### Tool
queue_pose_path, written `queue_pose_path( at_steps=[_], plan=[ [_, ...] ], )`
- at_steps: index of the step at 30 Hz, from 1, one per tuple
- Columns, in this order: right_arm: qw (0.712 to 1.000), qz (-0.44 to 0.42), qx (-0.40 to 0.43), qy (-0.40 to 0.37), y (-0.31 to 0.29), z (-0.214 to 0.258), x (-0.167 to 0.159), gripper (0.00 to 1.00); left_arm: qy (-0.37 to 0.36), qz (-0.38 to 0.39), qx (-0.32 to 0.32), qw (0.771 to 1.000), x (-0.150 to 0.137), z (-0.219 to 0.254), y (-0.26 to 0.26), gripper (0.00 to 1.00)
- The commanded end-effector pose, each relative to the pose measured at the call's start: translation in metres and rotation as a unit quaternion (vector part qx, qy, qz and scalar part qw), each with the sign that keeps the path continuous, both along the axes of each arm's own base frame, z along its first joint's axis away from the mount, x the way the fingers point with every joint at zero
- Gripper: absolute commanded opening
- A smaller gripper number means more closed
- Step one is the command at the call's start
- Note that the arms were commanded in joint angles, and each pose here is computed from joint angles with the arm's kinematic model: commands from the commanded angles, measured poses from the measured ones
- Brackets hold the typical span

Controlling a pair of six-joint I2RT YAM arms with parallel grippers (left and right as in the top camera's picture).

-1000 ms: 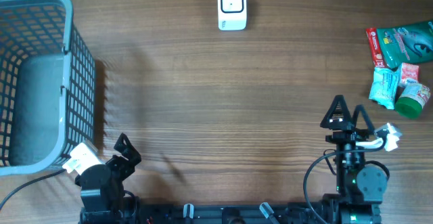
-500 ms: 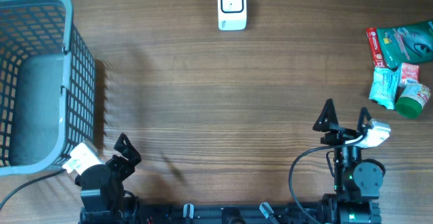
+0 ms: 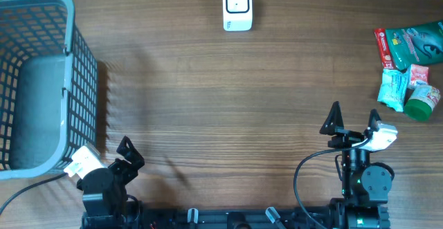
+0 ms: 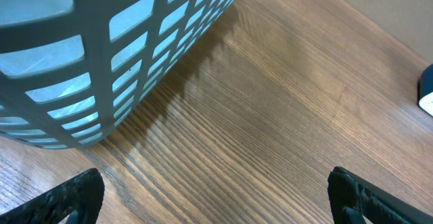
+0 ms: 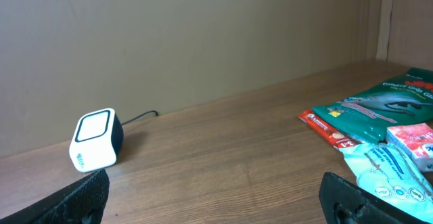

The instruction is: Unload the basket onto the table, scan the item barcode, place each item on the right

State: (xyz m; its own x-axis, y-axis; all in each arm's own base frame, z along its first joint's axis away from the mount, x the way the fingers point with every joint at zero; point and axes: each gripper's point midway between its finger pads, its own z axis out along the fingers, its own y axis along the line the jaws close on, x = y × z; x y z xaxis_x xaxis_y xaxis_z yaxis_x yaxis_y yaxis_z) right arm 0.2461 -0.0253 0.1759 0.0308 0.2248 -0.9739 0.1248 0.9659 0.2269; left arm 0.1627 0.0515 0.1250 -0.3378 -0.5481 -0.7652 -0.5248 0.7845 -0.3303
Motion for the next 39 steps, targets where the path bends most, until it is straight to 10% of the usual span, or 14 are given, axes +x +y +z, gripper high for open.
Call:
queue_pose_path(
  at_steps=[1, 19, 25, 30, 39],
  plan=[
    [1.0, -0.005, -0.01, -0.007, -0.002, 0.004, -0.001, 1.0, 0.0, 0.005, 0.001, 1.0, 0.0, -0.002, 0.001, 1.0],
    [1.0, -0.006, -0.01, -0.005, -0.002, 0.003, -0.001, 1.0, 0.0, 0.005, 0.001, 1.0, 0.0, -0.002, 0.001, 1.0],
    [1.0, -0.006, -0.01, -0.005, -0.002, 0.003, -0.001, 1.0, -0.179, -0.048, -0.04, 0.982, 0.046, 0.062, -0.02, 1.0],
    [1.0, -0.006, -0.01, -0.005, -0.002, 0.003, -0.001, 1.0, -0.304, -0.152, 0.013, 0.94, 0.071, 0.096, -0.048, 1.0],
    [1.0, -0.006, -0.01, -0.005, -0.002, 0.003, -0.001, 1.0, -0.235, -0.262, 0.13, 0.927, 0.081, 0.034, -0.07, 1.0]
  ],
)
